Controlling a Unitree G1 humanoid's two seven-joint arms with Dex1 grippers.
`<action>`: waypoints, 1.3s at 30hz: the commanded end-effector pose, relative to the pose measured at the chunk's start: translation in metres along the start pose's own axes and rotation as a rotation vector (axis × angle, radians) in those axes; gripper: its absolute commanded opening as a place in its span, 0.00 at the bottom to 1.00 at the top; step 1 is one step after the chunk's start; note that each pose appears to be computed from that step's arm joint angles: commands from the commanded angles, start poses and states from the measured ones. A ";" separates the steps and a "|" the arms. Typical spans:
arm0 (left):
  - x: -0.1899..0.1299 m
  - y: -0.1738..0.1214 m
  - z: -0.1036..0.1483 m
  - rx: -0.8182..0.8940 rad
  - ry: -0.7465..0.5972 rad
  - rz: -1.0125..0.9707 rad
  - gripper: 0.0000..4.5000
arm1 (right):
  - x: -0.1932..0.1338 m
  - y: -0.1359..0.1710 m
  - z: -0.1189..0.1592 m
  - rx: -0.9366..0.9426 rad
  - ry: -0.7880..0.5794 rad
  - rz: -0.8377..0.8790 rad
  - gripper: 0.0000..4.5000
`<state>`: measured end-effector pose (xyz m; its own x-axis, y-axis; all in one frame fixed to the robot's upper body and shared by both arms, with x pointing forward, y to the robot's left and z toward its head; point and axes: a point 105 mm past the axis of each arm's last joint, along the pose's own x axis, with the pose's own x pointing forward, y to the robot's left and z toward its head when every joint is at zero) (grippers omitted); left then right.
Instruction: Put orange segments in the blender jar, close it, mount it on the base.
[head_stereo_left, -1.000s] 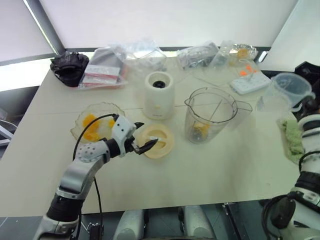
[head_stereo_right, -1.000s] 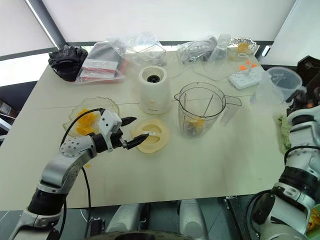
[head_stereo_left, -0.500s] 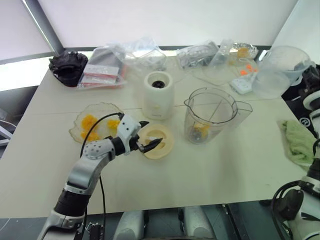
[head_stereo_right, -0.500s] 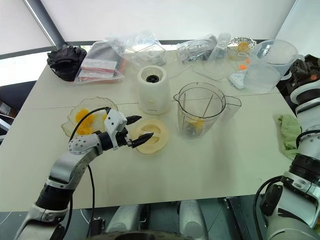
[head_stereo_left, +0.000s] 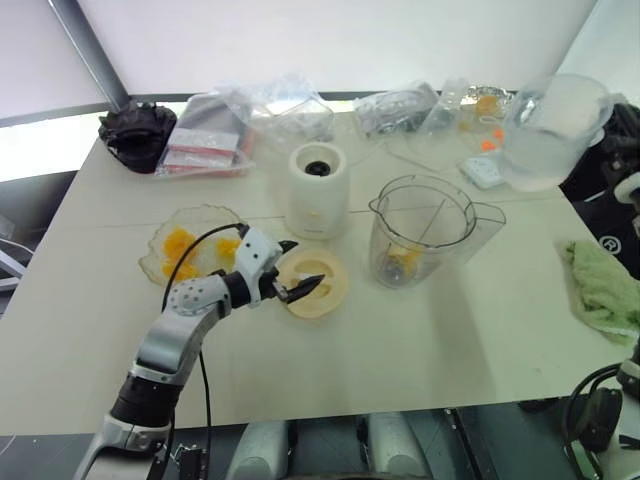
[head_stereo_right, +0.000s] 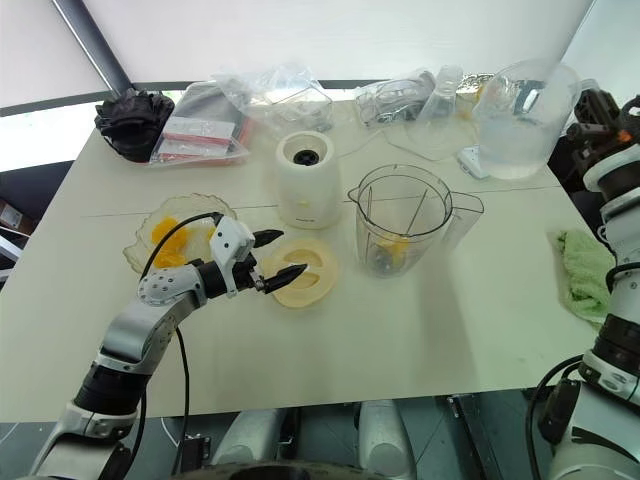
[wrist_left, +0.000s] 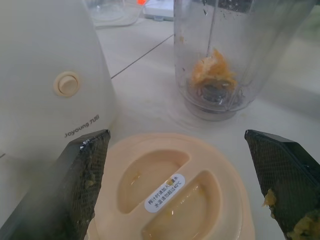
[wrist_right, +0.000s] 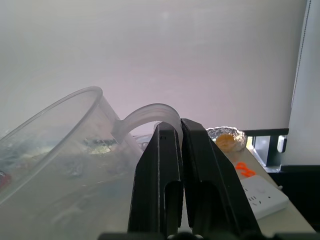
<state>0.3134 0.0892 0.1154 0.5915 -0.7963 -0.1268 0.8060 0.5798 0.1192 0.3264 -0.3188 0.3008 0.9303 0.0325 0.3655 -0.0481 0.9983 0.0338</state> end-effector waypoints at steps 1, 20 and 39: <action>0.001 0.006 0.017 0.043 -0.057 0.008 1.00 | -0.005 0.010 0.035 -0.103 -0.117 0.028 0.01; 0.004 0.013 0.019 0.061 -0.078 0.018 1.00 | -0.010 0.035 0.027 -0.401 -0.079 0.151 0.01; 0.006 0.010 0.018 0.052 -0.084 0.012 1.00 | -0.007 0.045 0.023 -0.579 -0.095 0.236 0.01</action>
<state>0.3248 0.0879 0.1217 0.5956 -0.7989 -0.0833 0.8011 0.5834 0.1338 0.3187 -0.2782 0.2990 0.9134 0.2566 0.3160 -0.0665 0.8599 -0.5060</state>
